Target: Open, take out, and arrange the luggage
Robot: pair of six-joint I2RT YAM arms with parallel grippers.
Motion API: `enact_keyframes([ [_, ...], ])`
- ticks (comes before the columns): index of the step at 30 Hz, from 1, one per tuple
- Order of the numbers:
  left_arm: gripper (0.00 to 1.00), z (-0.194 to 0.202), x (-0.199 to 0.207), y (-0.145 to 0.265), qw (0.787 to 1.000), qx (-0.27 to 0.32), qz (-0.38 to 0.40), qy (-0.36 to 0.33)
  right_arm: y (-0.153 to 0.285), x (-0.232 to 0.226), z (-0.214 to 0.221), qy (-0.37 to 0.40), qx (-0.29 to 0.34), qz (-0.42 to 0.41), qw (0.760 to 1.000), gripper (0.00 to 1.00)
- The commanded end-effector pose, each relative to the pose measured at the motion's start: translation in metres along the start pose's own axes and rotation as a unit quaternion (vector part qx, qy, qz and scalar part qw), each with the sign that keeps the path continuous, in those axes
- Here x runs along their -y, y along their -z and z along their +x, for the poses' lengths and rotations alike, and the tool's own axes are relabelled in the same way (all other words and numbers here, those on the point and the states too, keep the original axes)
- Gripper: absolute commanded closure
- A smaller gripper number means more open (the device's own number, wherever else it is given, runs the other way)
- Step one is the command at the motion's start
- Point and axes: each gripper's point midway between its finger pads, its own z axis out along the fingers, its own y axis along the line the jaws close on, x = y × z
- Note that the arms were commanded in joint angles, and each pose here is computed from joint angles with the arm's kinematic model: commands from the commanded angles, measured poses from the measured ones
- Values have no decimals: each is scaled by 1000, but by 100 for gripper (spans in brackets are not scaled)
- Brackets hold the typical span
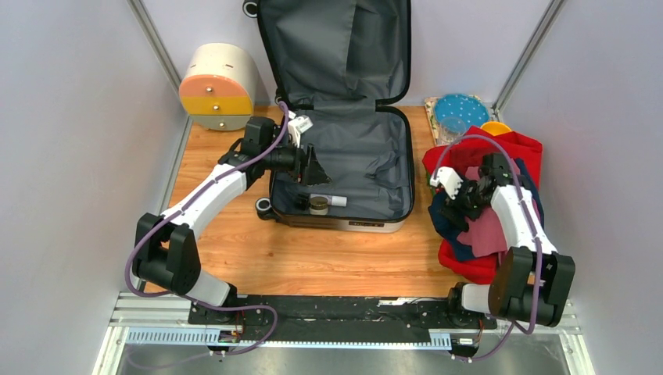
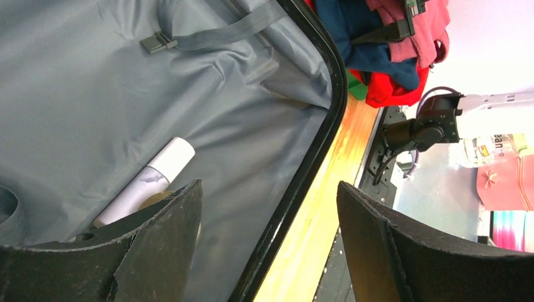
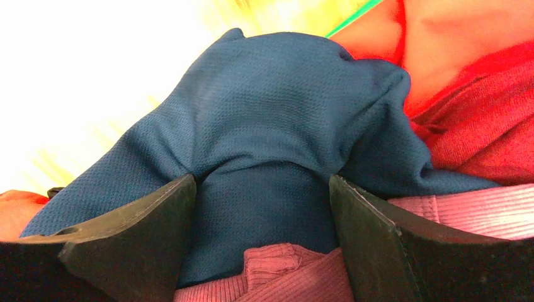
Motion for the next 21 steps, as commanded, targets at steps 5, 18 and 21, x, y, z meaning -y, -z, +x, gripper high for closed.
enact_keyframes([
  [5, 15, -2, -5, 14, 998, -8, -34, -48, 29, 21, 52, -55, -49, 23, 997, 17],
  [18, 14, -20, -33, 51, 991, 6, -99, -94, 102, 25, -15, -90, 69, 52, 992, 15],
  [21, 14, -47, -53, 78, 986, 62, -133, -74, 122, 24, -44, -95, 118, 69, 986, 15],
])
